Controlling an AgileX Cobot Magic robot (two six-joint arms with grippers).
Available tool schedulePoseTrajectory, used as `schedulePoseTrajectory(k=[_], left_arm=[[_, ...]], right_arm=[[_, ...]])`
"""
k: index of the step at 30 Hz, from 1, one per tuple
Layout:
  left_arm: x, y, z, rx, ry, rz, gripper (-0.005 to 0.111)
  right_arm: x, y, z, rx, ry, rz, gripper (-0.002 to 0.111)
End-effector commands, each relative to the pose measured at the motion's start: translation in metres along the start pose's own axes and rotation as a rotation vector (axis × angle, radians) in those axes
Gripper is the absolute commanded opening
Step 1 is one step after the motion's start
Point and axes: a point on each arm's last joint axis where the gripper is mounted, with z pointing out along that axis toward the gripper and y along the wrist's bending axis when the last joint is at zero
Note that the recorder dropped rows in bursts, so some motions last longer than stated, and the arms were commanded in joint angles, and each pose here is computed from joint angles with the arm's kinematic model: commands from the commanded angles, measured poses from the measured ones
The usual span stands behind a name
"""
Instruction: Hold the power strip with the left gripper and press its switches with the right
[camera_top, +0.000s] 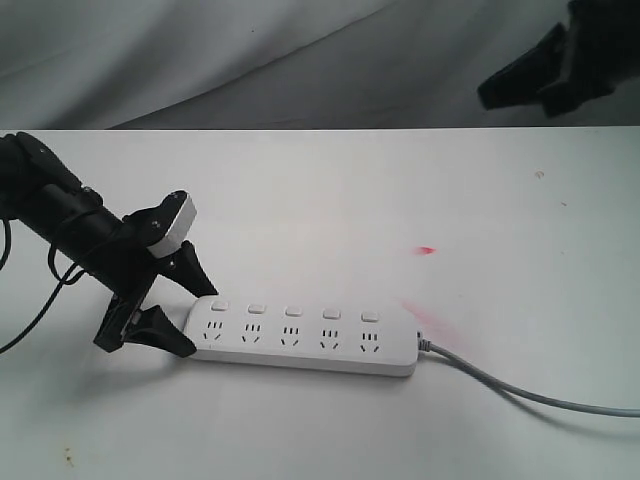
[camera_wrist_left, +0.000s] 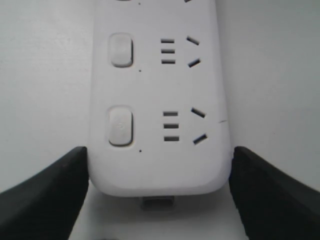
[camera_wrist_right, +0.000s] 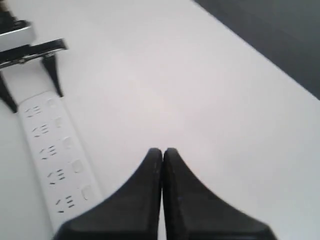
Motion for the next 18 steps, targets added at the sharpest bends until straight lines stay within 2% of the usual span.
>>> schedulePoseTrajectory(k=[1,4,6,8,12,13,15,18], left_arm=[[-0.001,0.001,0.001,0.007,0.001,0.013,0.002],[-0.001,0.001,0.001,0.007,0.001,0.013,0.002],[-0.001,0.001,0.001,0.007,0.001,0.013,0.002],[-0.001,0.001,0.001,0.007,0.001,0.013,0.002],[-0.001,0.001,0.001,0.007,0.001,0.013,0.002],[-0.001,0.001,0.001,0.007,0.001,0.013,0.002],[-0.001,0.001,0.001,0.007,0.001,0.013,0.002],[-0.001,0.001,0.001,0.007,0.001,0.013,0.002]], right_arm=[[0.005,0.003,0.05,-0.148,-0.011,-0.113,0.0],[0.009,0.008,0.086,-0.171,0.02,-0.109,0.001],[0.012,0.015,0.112,-0.198,0.045,-0.12,0.008],[0.015,0.023,0.133,-0.208,0.065,-0.132,0.019],[0.018,0.041,0.173,-0.211,0.099,-0.171,0.049],[0.019,0.044,0.179,-0.205,0.103,-0.177,0.053],[0.018,0.051,0.192,-0.176,0.104,-0.186,0.057],[0.013,0.06,0.202,-0.152,0.078,-0.169,0.058]])
